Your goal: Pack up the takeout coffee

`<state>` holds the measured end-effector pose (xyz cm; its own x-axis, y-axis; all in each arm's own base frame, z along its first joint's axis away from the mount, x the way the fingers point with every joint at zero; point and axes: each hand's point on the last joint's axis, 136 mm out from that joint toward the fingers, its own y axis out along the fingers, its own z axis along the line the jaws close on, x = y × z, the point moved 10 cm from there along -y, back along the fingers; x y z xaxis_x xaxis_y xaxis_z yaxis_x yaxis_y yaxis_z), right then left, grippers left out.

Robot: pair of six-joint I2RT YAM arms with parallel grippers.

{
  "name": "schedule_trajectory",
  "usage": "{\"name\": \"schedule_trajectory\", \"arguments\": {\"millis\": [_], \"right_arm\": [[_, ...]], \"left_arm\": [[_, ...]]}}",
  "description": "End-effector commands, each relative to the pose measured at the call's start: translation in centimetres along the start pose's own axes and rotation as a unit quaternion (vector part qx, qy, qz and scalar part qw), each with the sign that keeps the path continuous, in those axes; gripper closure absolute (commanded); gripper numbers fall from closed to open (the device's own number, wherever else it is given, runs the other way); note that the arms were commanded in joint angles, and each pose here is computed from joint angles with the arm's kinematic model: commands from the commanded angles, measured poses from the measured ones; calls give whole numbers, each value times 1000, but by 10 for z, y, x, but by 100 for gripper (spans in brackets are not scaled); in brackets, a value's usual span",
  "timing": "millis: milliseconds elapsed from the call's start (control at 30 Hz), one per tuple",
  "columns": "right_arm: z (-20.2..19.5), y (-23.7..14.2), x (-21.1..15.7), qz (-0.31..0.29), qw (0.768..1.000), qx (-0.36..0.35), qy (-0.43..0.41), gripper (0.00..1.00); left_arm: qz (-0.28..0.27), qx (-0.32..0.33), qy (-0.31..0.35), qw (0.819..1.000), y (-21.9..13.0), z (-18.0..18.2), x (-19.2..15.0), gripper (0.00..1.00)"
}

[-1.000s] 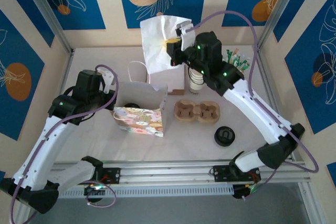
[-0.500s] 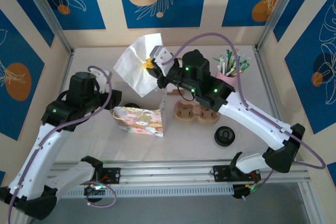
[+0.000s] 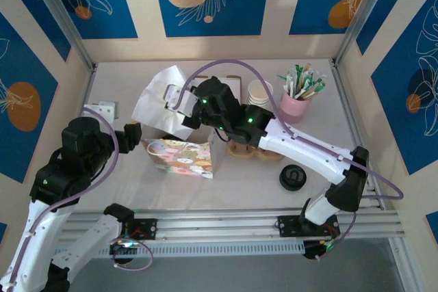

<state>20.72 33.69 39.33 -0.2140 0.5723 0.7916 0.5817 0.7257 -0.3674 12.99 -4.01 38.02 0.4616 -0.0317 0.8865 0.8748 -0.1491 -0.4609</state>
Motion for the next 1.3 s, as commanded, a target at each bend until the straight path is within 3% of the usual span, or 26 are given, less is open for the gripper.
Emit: {"name": "schedule_trajectory", "arguments": {"millis": [0,267,633,1200,1267], "right_arm": [[2,-1,4,29,998,-23,-50,100],[13,5,-4,96,992,7,-78,100],[20,12,-13,123,988,9,-97,94],[15,25,-5,144,986,-47,-72,85],[17,24,-3,141,987,-41,-68,72]], "left_arm": [[11,15,-6,1000,1,2,-8,25],[11,20,-14,1000,-1,5,-14,25],[23,44,-16,999,-1,8,-19,25],[34,32,-23,999,2,6,-20,27],[36,30,-24,999,2,5,-20,27]]}}
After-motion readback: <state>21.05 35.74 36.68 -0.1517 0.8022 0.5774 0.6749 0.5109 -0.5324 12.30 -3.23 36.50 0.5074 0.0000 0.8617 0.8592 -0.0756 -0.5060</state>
